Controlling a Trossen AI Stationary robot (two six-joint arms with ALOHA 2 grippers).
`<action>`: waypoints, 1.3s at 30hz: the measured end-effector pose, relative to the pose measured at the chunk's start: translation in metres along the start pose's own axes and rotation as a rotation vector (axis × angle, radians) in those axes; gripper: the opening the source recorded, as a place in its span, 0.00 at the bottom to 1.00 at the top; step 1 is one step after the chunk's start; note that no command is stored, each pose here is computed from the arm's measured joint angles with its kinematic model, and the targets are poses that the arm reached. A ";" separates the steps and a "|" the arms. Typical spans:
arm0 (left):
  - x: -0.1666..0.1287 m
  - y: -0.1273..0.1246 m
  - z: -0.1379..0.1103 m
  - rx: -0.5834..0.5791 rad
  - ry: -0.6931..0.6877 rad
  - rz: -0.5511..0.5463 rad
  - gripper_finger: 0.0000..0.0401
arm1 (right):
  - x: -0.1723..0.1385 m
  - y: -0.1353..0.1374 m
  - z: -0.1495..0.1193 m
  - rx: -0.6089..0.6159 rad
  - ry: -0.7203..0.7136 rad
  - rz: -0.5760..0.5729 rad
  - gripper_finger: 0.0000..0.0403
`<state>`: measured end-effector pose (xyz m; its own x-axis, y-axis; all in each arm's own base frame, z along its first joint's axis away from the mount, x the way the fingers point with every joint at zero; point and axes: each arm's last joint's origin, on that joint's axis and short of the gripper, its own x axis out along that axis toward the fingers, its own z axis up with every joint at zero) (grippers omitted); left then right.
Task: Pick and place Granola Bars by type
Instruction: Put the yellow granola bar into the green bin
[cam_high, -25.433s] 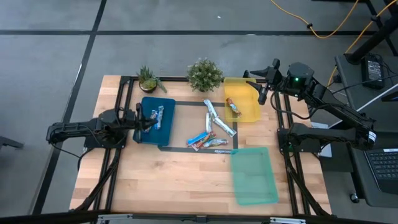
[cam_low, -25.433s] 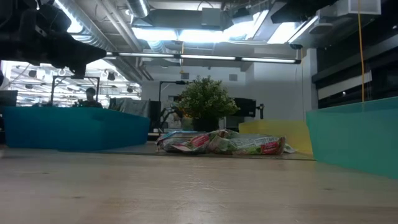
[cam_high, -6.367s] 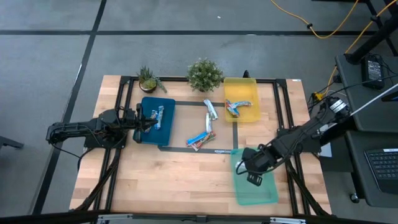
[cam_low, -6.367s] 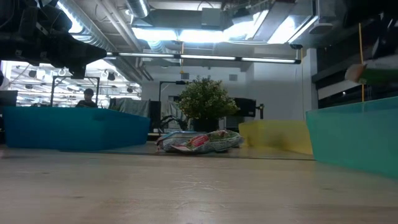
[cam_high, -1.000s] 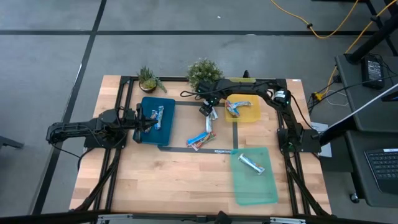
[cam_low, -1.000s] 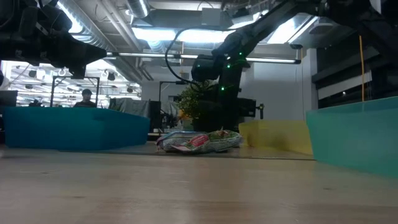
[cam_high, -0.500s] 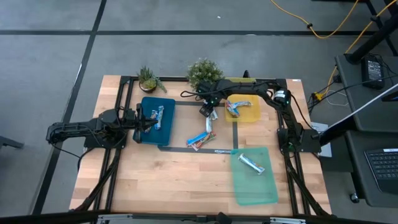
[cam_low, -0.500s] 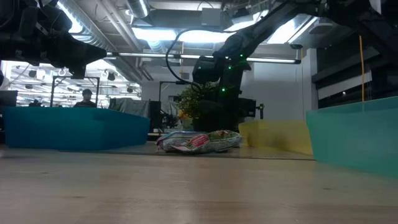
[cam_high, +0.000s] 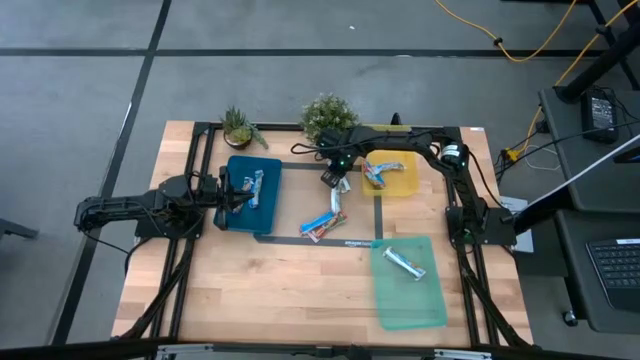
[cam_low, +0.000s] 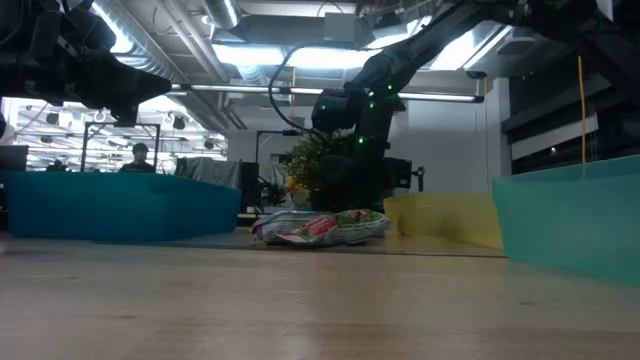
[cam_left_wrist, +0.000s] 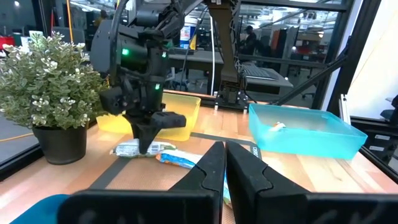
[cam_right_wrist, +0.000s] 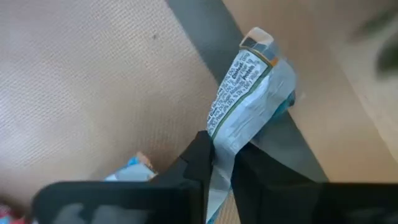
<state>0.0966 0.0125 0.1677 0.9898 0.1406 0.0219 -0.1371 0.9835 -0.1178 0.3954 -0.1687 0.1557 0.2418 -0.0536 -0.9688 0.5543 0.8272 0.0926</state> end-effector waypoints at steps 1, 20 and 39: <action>0.000 0.000 0.000 0.000 0.000 0.000 0.01 | -0.004 0.001 -0.001 -0.002 0.001 0.001 0.12; 0.000 0.000 0.000 0.000 0.000 0.000 0.02 | -0.145 0.016 -0.034 -0.047 -0.168 -0.046 0.09; 0.000 0.000 0.000 0.000 0.000 0.000 0.03 | -0.174 0.049 -0.079 -0.167 -0.015 -0.051 0.10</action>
<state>0.0966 0.0125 0.1677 0.9898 0.1408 0.0221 -0.1373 0.9835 -0.1178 0.3178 -0.0744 0.3111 0.2290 -0.1051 -0.9677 0.4262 0.9046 0.0025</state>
